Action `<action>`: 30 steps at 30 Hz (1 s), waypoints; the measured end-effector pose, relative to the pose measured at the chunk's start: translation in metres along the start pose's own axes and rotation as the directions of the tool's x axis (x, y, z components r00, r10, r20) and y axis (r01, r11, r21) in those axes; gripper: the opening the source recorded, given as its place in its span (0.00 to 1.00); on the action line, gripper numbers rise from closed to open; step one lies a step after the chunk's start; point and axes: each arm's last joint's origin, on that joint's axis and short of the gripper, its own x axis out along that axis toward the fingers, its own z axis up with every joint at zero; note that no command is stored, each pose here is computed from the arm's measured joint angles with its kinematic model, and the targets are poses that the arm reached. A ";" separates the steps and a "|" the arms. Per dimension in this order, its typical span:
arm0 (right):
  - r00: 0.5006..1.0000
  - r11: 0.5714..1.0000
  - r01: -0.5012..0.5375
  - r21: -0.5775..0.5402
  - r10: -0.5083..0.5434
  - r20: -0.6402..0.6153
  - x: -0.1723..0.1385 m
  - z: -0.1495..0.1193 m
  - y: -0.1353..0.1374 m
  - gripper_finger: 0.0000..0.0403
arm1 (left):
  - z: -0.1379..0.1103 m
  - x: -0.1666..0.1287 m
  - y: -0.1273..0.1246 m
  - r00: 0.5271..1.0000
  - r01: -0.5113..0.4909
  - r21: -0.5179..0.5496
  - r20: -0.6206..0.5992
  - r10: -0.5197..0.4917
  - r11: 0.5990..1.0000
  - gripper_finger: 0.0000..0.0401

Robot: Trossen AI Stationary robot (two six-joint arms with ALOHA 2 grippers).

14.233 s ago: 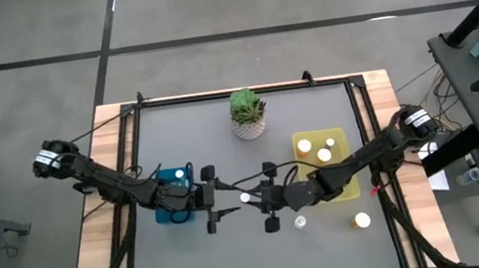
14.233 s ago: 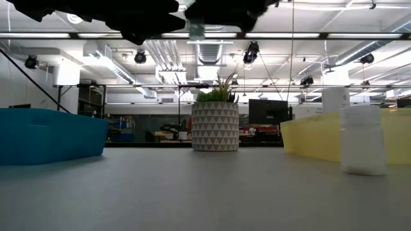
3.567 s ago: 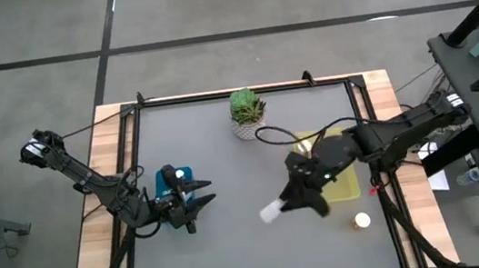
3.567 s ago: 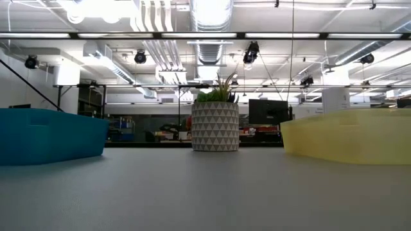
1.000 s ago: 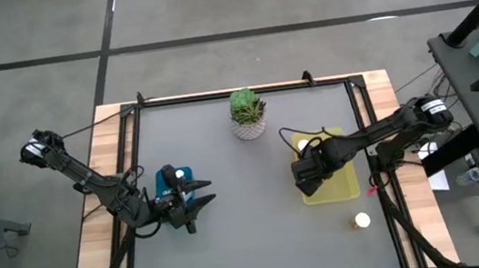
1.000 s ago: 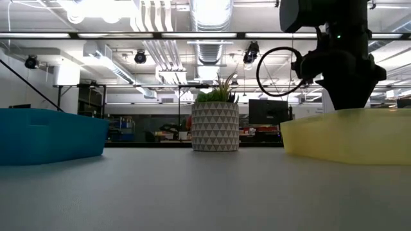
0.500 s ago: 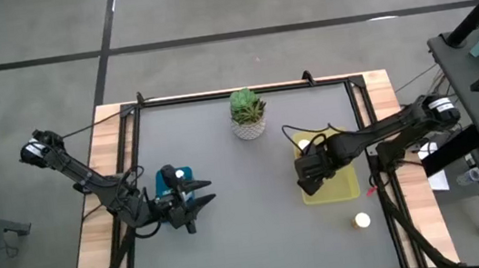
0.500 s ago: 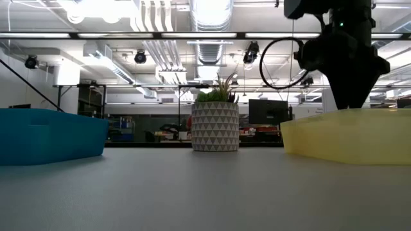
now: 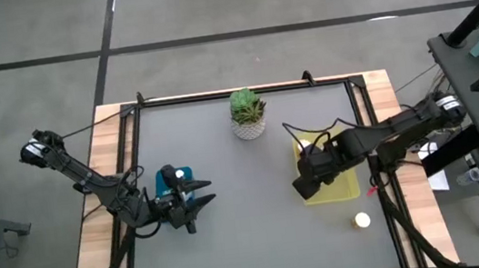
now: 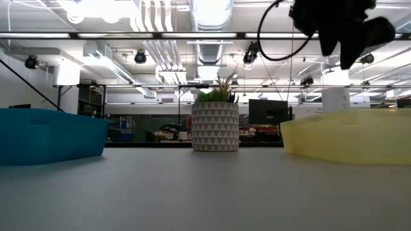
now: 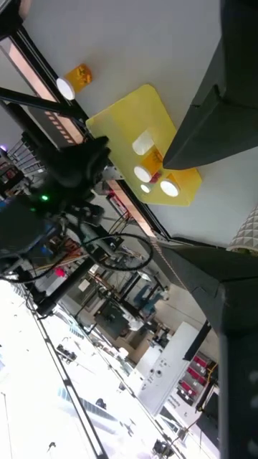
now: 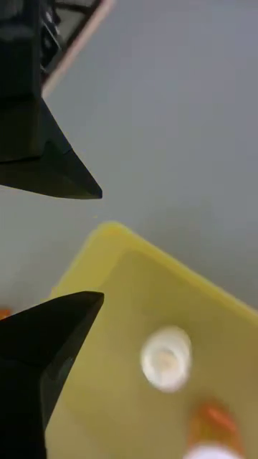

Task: Pick and place medicine bottles into bin by pill shape (circle, oval)
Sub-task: Put the orange pill bottle into the right yellow bin

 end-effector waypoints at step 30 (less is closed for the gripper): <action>0.904 0.914 0.394 0.095 -0.367 -0.220 0.017 -0.148 -0.004 0.83 | -0.002 0.000 -0.001 1.000 0.002 -0.015 -0.003 -0.002 1.000 0.42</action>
